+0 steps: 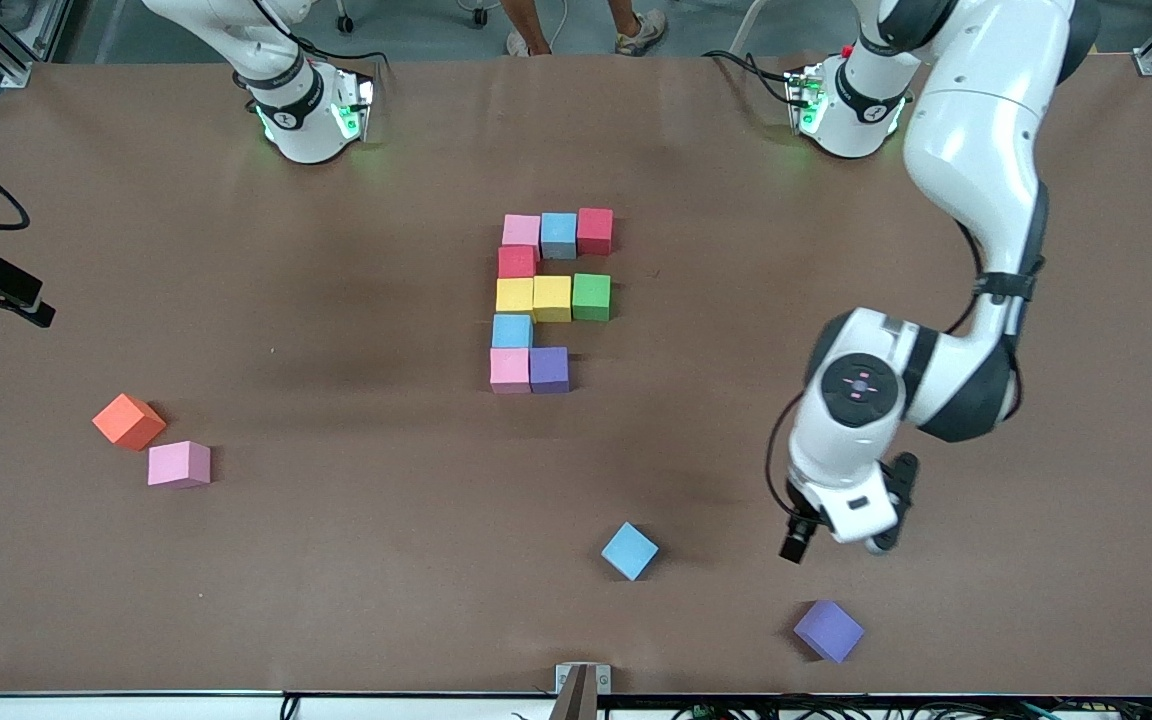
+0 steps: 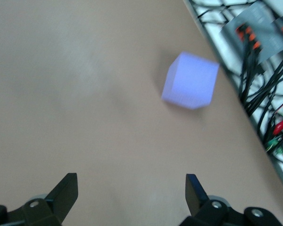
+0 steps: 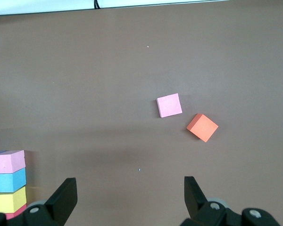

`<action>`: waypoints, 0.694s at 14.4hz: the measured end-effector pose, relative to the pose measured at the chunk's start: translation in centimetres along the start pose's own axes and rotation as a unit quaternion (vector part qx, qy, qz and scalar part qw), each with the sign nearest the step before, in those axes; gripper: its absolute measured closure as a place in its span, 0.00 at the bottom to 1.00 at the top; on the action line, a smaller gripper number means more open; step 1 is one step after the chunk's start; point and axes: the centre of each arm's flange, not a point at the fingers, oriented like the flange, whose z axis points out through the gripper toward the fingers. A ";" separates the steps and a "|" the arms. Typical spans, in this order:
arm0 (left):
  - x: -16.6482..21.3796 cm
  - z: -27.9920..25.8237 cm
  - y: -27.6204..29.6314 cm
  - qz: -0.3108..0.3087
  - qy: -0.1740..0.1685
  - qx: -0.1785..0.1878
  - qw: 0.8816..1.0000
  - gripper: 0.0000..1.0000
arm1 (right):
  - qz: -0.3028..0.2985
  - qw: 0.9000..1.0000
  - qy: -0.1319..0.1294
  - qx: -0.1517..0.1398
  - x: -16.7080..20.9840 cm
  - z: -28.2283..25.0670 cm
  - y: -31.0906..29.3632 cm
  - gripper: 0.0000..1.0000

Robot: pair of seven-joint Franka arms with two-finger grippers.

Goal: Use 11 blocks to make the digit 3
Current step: 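Reach the left gripper to the second purple cube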

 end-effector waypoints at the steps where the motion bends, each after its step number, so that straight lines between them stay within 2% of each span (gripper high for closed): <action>1: 1.4 0.7 -0.1 0.011 0.001 -0.015 1.000 0.00 | 0.000 1.000 0.000 0.000 0.0 0.0 0.0 0.00; 3: 3.2 2.3 -0.4 0.047 0.003 -0.042 0.998 0.00 | 0.000 1.000 0.000 0.000 0.0 0.0 0.0 0.00; 7: 5.2 5.7 -1.4 0.153 0.009 -0.062 0.986 0.00 | 0.000 1.000 0.000 0.000 0.0 0.0 0.0 0.00; 10: 5.7 8.1 -1.9 0.172 0.016 -0.093 0.981 0.00 | 0.000 1.000 0.000 0.000 0.0 0.0 0.0 0.00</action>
